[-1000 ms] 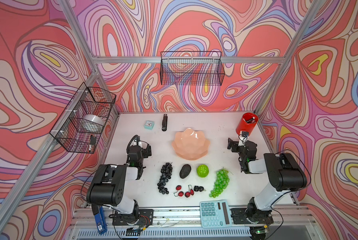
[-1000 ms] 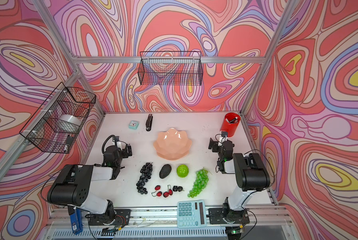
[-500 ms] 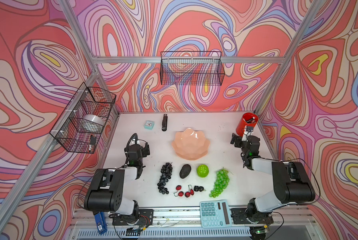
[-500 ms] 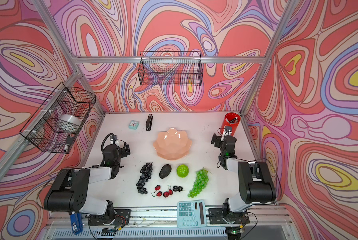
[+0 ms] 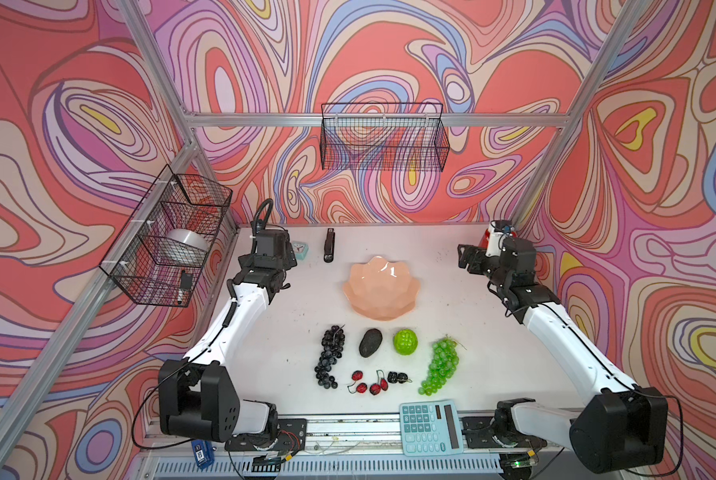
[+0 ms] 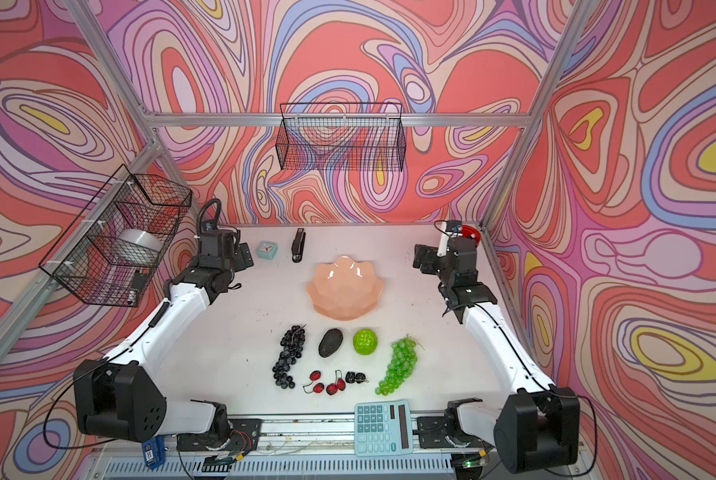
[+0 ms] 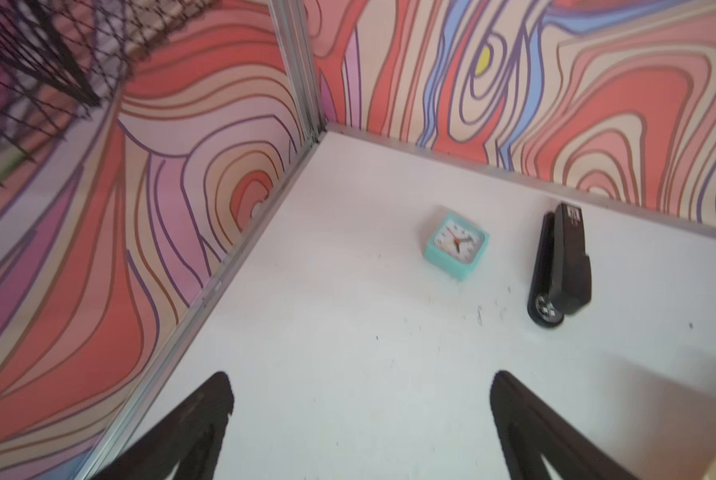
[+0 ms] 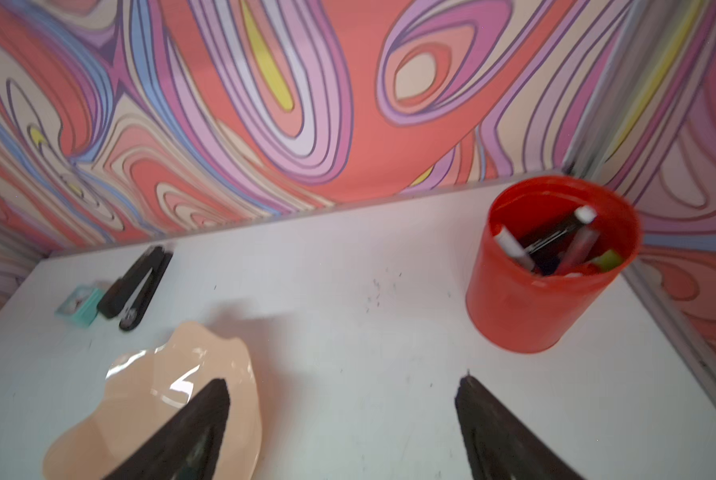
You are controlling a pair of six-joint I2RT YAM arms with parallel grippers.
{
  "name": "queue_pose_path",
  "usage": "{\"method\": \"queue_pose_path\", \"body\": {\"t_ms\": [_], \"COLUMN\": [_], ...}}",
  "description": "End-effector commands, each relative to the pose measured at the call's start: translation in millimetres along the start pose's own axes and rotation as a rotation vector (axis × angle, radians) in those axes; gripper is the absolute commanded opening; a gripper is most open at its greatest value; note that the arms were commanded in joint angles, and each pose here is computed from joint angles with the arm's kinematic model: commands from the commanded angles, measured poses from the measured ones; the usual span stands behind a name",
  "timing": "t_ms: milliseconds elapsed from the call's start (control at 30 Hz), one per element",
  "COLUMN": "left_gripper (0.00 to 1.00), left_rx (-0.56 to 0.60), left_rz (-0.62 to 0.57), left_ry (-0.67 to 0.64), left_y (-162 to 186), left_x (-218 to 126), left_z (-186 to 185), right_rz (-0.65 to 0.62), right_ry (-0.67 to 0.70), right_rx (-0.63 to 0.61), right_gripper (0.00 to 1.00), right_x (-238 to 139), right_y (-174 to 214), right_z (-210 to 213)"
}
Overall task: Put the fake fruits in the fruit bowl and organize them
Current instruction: 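Reach the right gripper to the lime-green fruit and grasp it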
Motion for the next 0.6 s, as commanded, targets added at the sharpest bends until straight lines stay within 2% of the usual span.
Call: {"method": "queue_pose_path", "body": {"t_ms": [0,100,167,300,400,567], "left_gripper": [1.0,1.0,1.0,1.0,1.0,1.0], "left_rx": [0.048,0.051,0.053,0.045,0.037,0.012], "left_rz": [0.178,0.247,0.279,0.311,0.321,0.304], "left_ry": [-0.028,0.053,0.089,0.123,0.122,0.166], "left_y": [35.9,48.2,55.0,70.1,76.1,78.7], "left_x": [-14.8,-24.0,-29.0,-31.3,-32.0,-36.8], "left_z": [-5.5,-21.1,-27.0,-27.3,-23.7,-22.2], "right_rz": [0.291,0.425,0.495,0.621,0.697,0.749], "right_ry": [-0.109,-0.215,-0.252,-0.323,-0.308,-0.273], "right_rx": [-0.023,-0.037,-0.072,-0.151,-0.171,-0.213], "right_gripper": [0.88,0.88,0.93,0.94,0.95,0.97], "right_x": [-11.2,-20.6,-27.9,-37.3,-33.9,-19.2], "right_y": [47.0,79.8,99.8,138.7,159.9,178.3], "right_z": [35.9,71.1,93.7,137.2,148.0,148.5]}}
Point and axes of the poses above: each gripper's point midway between its finger pads, its own x axis out along the fingers, its own z axis along the line the jaws close on, y = z × x, the point moved 6 cm from there along -x, back along the fingers, and after that the axes turned 8 degrees about -x, right-handed, at the moved point
